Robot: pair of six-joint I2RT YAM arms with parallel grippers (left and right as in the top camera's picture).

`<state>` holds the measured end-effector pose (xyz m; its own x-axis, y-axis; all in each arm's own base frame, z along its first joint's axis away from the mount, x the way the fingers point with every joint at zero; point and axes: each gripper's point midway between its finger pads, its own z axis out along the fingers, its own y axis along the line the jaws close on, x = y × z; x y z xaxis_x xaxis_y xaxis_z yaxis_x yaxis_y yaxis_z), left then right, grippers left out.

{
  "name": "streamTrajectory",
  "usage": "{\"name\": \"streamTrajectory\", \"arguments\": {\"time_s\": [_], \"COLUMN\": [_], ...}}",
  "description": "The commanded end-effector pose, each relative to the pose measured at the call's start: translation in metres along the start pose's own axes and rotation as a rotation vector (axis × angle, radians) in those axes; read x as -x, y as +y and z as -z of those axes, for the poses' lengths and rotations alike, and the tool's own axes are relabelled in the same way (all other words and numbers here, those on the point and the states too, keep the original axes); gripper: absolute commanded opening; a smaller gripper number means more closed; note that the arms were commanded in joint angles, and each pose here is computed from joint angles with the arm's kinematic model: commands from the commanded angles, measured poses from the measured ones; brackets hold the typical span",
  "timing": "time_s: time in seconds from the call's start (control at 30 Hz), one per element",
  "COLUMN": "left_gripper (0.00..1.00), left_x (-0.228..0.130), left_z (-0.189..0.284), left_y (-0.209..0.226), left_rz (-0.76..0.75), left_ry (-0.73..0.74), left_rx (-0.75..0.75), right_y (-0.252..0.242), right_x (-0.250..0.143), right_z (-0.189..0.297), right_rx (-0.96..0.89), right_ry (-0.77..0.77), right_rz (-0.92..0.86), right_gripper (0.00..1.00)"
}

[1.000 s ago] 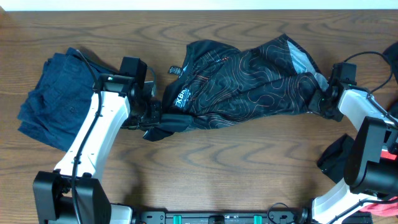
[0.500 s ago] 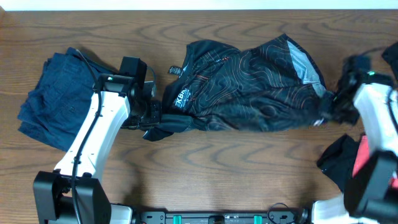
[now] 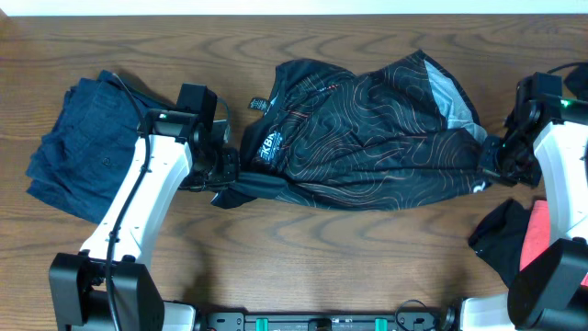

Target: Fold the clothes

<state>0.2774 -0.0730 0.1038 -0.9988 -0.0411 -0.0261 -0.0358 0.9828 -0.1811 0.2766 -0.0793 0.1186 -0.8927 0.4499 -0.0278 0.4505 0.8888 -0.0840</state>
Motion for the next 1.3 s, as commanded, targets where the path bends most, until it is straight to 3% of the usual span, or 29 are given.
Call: {"name": "streamTrajectory", "arguments": {"time_s": [0.0,0.23,0.4,0.47,0.57,0.63,0.67,0.9,1.27], "left_gripper": [0.06,0.06,0.06,0.06,0.06,0.06,0.06,0.07,0.06], "left_x": [0.001,0.001,0.004,0.004,0.004,0.004,0.004,0.004,0.004], "left_z": [0.001,0.001,0.001,0.001,0.001,0.001,0.001,0.001,0.001], "left_y": [0.002,0.002,0.001,0.001,0.001,0.001,0.001,0.001,0.001], "left_rz": [0.005,0.005,0.003,0.003,0.003,0.003,0.003,0.003,0.003], "left_ry": [-0.006,-0.007,-0.020,-0.021,-0.020,-0.020,-0.020,-0.021,-0.021], "left_rx": [0.012,0.012,0.009,0.009,0.009,0.009,0.009,0.009,0.009], "right_y": [-0.015,-0.036,-0.023,-0.013,0.002,0.007,0.008,-0.010,-0.004], "right_x": [-0.012,-0.033,0.046,0.072,0.099,0.104,0.103,0.063,0.096], "right_z": [0.001,0.003,0.001,0.001,-0.006,-0.018,-0.024,-0.062,-0.068], "right_rx": [-0.040,-0.103,-0.036,0.019,0.093,0.105,0.101,-0.030,0.017], "right_ry": [0.050,0.139,-0.172,-0.263,-0.324,-0.310,-0.292,-0.069,-0.178], "right_rz": [0.017,-0.003,-0.081,-0.111,-0.147,-0.148,-0.144,-0.130,-0.282], "right_gripper": [0.01,0.01,0.03,0.15,0.17,0.32,0.34,0.40,0.43]}}
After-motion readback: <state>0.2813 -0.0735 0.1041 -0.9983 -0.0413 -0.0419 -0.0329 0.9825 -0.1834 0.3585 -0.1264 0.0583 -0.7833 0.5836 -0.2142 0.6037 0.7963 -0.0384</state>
